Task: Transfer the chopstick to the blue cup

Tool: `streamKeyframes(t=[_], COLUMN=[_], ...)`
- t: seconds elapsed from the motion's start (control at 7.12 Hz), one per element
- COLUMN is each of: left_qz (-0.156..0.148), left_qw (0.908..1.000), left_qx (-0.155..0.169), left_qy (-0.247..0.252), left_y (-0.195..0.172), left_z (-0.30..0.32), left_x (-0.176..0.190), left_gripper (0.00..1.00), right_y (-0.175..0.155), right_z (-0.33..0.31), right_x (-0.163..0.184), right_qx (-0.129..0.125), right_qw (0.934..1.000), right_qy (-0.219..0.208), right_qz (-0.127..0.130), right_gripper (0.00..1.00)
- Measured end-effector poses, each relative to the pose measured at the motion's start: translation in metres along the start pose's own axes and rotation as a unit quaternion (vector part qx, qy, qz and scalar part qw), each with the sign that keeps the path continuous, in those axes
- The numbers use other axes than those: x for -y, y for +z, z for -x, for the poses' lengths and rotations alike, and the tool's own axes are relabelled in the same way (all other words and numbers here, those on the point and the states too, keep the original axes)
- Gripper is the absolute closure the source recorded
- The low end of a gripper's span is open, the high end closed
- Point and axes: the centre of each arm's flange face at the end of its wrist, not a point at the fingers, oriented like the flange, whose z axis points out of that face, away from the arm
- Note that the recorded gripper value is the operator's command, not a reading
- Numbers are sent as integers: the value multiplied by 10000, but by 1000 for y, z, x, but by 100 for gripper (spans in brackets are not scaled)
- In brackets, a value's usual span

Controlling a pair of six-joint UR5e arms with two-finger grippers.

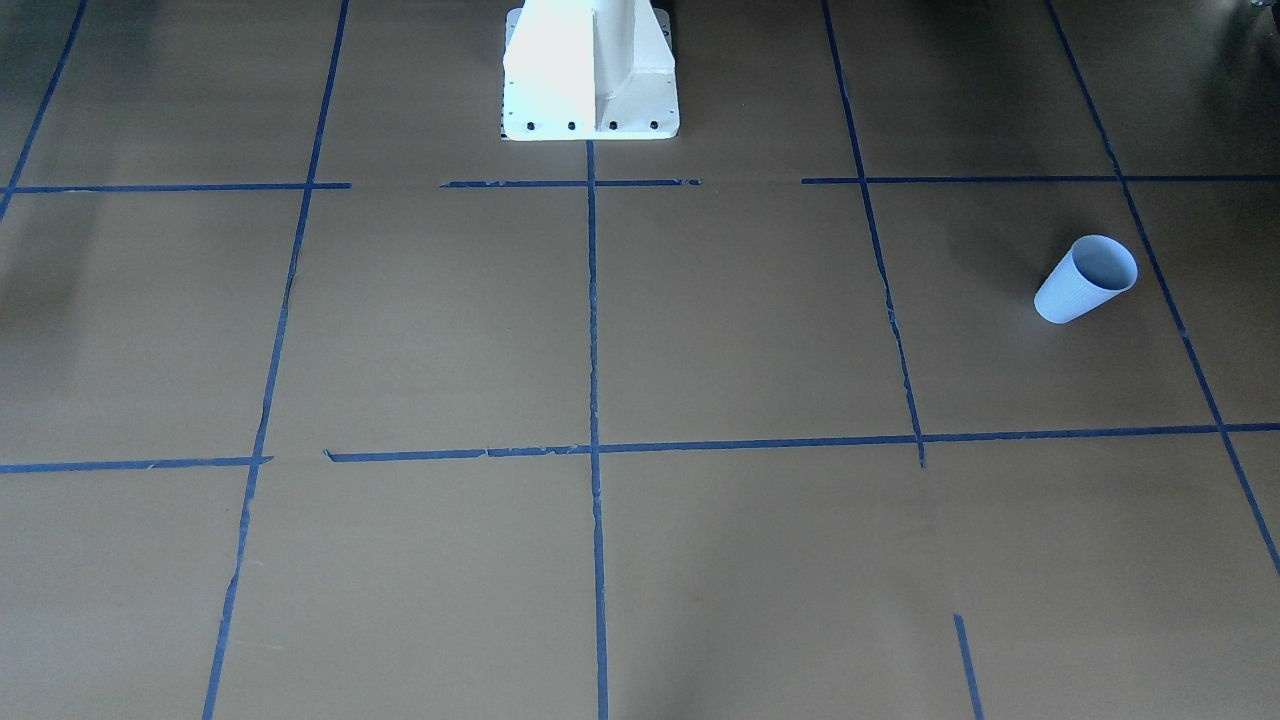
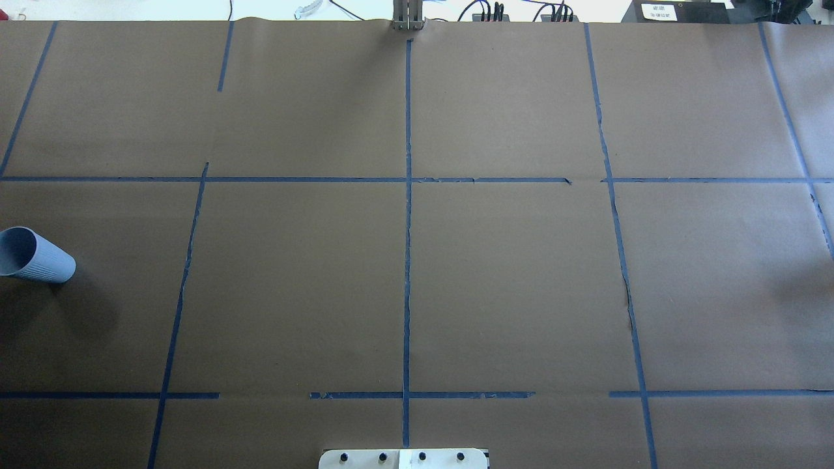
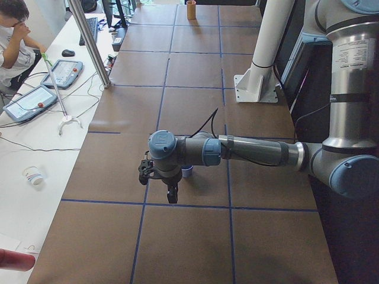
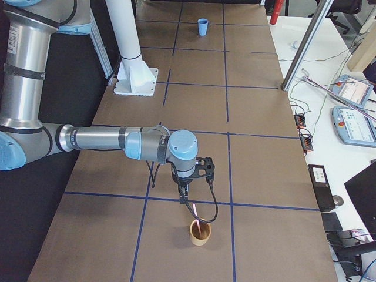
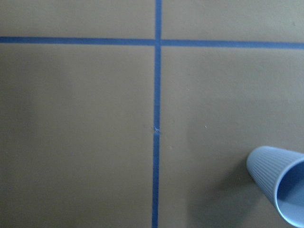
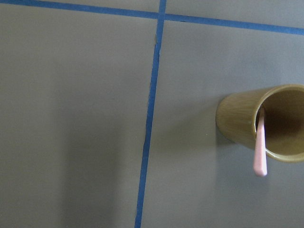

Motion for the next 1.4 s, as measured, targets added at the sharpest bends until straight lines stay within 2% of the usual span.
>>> streamKeyframes(t=[0.56, 0.84, 1.12, 1.4], left_qz=[-150, -141, 34, 192], left_qw=[9998, 9993, 9970, 9967], left_qx=[-46, -241, -440, -495], left_qy=[94, 246, 637, 609], left_y=[-13, -6, 32, 78], left_z=[-13, -21, -59, -103], left_x=[3, 2, -4, -12], left_gripper=[0, 0, 0, 0], right_y=[5, 5, 5, 4], right_z=[7, 8, 8, 9], right_x=[4, 4, 3, 4], right_qx=[0, 0, 4, 5], right_qw=[10000, 10000, 10000, 9999], right_qy=[-70, -77, -84, -116], right_qz=[58, 52, 54, 43], right_gripper=[0, 0, 0, 0])
